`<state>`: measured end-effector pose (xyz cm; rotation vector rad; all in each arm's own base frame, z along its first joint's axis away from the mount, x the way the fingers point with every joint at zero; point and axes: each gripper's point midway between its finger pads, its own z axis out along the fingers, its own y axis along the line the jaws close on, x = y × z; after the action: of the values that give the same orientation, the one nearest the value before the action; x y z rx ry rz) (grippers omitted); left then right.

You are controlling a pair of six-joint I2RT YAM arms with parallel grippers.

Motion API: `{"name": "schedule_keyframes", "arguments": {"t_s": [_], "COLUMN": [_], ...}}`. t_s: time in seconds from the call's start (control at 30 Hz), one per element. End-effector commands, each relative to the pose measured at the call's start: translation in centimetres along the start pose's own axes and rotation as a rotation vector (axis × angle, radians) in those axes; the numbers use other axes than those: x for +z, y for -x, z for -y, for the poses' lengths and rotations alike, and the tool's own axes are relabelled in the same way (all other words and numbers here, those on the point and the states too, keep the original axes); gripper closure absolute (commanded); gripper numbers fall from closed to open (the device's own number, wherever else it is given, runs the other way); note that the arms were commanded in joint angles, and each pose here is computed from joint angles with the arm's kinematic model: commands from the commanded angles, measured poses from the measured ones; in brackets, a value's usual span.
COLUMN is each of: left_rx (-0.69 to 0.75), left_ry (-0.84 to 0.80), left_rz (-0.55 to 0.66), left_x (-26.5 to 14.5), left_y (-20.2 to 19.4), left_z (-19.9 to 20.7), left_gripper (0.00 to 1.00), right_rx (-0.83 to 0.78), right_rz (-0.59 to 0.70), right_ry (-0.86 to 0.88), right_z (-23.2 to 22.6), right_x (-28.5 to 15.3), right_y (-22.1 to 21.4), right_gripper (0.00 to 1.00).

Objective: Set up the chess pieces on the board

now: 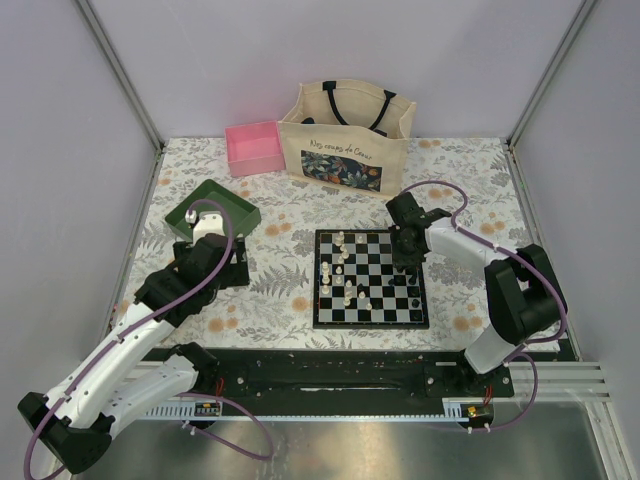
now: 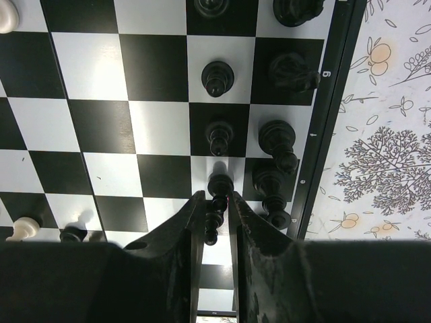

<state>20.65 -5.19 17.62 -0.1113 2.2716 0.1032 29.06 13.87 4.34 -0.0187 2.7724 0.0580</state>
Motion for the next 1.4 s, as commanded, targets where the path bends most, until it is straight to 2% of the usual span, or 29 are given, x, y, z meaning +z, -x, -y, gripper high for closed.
{"name": "schedule_keyframes", "arguments": {"t_s": [0.0, 0.23, 0.43, 1.37], "left_rx": [-0.017, -0.016, -0.016, -0.016], "left_ry": [-0.029, -0.028, -0.028, -0.028], "left_rz": [0.034, 0.032, 0.033, 0.033], "left_x": [-0.4, -0.3, -0.4, -0.4], "left_y": [1.3, 1.3, 1.3, 1.3], "left_z": [0.6, 0.6, 0.6, 0.6], "left_gripper": [0.01, 0.01, 0.01, 0.01], "right_rx": [-0.008, -0.012, -0.019, -0.048], "right_rz": [0.041, 0.094, 0.087, -0.013], "right_ry": [0.017, 0.043, 0.062, -0.004], "right_z": [-0.9, -0.8, -1.2, -0.8], "right_x": [-1.0, -3.7, -4.2, -0.9], "right_y": [1.4, 1.9, 0.5, -2.2], "right_gripper": [0.69, 0.63, 0.64, 0.72]}}
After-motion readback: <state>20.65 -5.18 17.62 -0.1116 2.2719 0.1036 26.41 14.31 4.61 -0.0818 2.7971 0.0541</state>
